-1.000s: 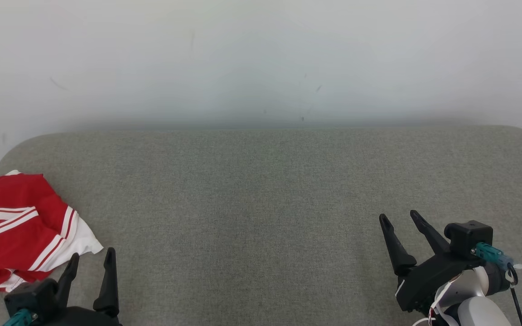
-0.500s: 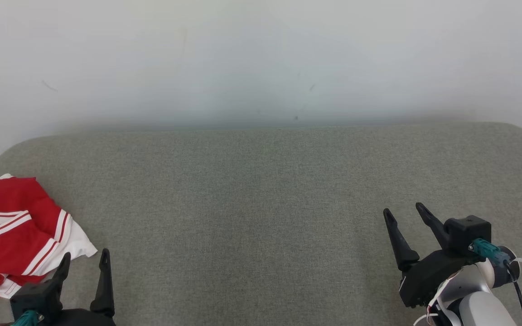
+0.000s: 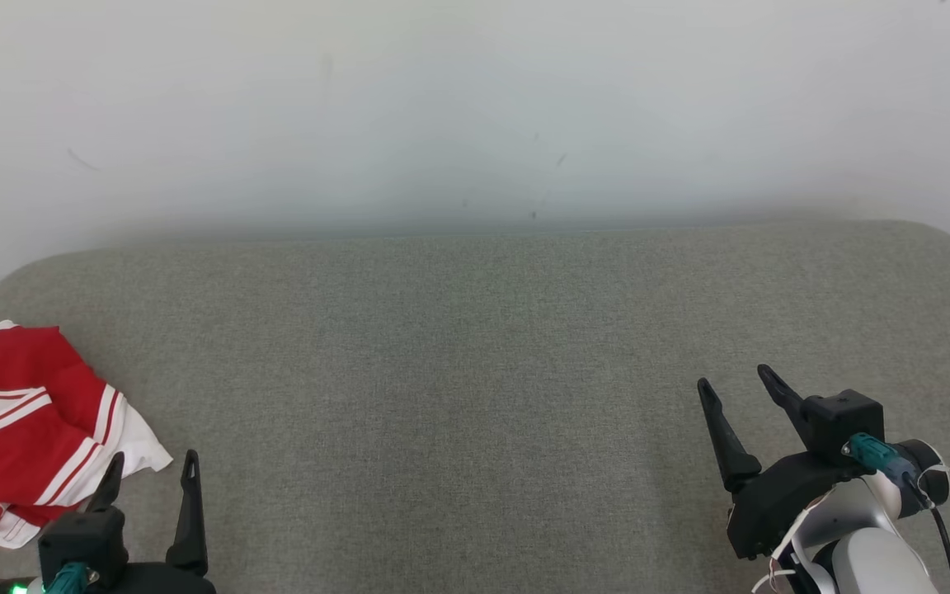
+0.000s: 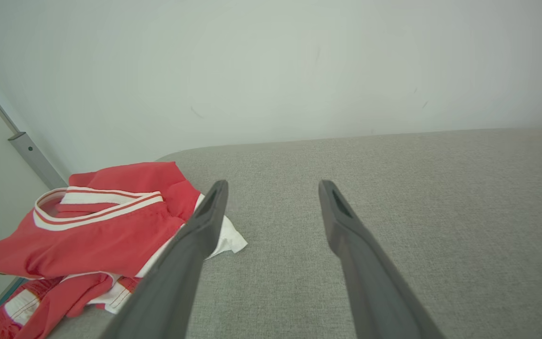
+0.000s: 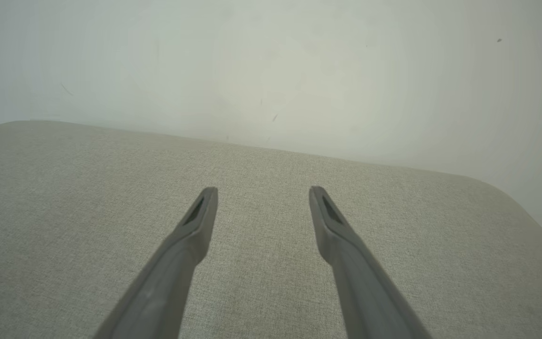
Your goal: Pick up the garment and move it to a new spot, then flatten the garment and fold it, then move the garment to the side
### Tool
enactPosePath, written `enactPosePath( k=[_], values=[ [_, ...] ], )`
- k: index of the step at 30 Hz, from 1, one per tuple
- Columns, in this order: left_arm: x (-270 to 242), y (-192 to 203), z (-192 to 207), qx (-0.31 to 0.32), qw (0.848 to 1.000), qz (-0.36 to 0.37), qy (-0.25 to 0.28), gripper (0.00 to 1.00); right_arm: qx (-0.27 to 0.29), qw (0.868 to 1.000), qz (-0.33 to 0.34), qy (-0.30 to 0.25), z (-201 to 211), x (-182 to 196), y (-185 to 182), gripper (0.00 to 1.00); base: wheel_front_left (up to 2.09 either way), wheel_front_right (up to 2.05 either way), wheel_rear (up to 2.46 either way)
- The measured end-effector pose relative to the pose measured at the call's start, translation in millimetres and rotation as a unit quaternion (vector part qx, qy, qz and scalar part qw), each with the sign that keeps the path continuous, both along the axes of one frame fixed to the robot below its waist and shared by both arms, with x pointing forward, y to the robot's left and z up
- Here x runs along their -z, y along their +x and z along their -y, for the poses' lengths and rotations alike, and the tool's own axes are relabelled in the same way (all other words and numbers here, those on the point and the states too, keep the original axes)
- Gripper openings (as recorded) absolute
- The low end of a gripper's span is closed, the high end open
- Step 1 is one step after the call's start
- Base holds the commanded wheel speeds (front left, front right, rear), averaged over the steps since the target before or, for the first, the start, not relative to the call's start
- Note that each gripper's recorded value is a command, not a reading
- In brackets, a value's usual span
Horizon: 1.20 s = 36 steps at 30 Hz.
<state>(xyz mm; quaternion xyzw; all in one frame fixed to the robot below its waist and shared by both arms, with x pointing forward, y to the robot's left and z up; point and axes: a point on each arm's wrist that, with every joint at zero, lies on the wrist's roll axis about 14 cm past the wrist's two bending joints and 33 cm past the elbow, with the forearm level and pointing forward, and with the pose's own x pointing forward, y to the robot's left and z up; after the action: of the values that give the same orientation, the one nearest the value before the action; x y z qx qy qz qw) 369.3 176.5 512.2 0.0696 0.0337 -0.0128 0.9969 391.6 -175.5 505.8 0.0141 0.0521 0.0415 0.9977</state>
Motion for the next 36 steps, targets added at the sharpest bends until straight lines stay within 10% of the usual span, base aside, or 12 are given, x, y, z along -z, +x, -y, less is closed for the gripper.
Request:
enactPosePath(
  k=[36],
  values=[
    [-5, -43, -70, -0.110, 0.994, 0.004, 0.008, 1.00, -0.106, 0.994, 0.002, 0.029, -79, 1, 20, 1.00, 0.00, 0.00, 0.00]
  ],
)
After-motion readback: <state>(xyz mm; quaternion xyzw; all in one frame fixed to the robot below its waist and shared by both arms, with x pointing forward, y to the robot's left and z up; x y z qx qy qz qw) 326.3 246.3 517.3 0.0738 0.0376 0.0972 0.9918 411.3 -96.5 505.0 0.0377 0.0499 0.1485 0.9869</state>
